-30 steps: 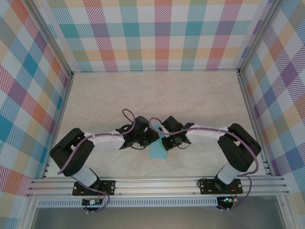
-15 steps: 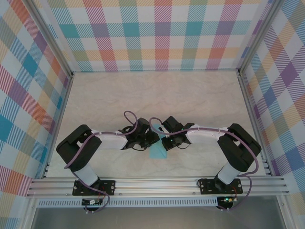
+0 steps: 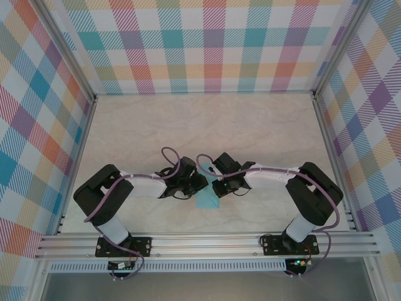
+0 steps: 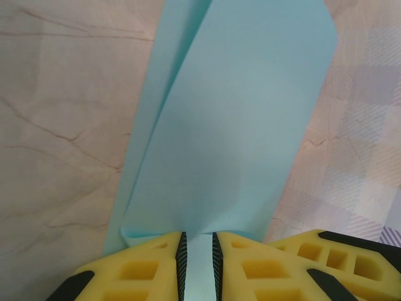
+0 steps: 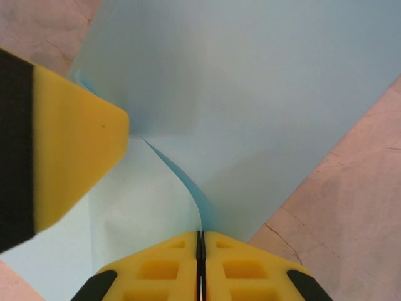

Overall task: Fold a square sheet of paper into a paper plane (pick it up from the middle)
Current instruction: Fold the triangle a second time at the center of the table.

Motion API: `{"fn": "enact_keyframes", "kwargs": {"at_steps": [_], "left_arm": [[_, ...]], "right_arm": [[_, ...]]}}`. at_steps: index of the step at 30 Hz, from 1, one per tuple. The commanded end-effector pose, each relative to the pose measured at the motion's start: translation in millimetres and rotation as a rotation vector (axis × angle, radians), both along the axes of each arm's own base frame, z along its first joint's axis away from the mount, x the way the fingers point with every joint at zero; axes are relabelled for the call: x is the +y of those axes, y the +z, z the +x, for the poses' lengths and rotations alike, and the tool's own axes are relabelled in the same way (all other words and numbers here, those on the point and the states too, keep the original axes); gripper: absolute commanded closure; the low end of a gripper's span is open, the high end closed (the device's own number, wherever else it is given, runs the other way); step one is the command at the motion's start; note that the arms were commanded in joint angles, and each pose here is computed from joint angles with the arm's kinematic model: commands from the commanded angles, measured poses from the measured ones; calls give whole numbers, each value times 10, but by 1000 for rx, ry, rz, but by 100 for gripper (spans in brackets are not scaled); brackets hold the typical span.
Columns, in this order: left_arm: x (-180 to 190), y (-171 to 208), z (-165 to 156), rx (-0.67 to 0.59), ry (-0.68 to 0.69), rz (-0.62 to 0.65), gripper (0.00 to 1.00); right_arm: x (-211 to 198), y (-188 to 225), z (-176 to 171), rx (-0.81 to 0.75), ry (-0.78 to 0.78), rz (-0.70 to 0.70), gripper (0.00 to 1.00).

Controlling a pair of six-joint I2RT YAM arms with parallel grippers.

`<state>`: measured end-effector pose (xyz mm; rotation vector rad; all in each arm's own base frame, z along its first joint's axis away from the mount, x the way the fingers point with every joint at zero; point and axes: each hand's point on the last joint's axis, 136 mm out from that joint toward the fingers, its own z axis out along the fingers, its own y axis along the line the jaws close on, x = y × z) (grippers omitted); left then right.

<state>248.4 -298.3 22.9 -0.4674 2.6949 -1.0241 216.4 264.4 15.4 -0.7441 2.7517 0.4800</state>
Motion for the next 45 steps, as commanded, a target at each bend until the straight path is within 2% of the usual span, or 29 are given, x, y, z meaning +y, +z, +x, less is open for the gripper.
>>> {"fn": "enact_keyframes", "kwargs": {"at_steps": [1,6,13,16,21,27,37,45], "left_arm": [[135,-106,-82,7,5,71,79],[111,-167,-91,21,2,62,79],[85,-183,-100,28,-8,57,80],[91,-192,-108,31,-10,59,80],[81,-184,-103,30,-13,57,80],[77,-184,-110,31,-21,63,80],[82,-177,-117,31,-24,65,80],[94,-195,-130,35,-27,72,79]], "right_arm": [[-36,-4,4,16,-25,-12,87],[-18,243,-14,-7,-39,45,75],[-68,444,-97,0,-74,87,66],[103,668,-228,45,-50,236,68],[345,797,-414,181,-29,400,80],[403,686,-455,265,-45,389,84],[419,513,-411,301,-61,321,85],[263,255,-400,310,-94,194,85]]}}
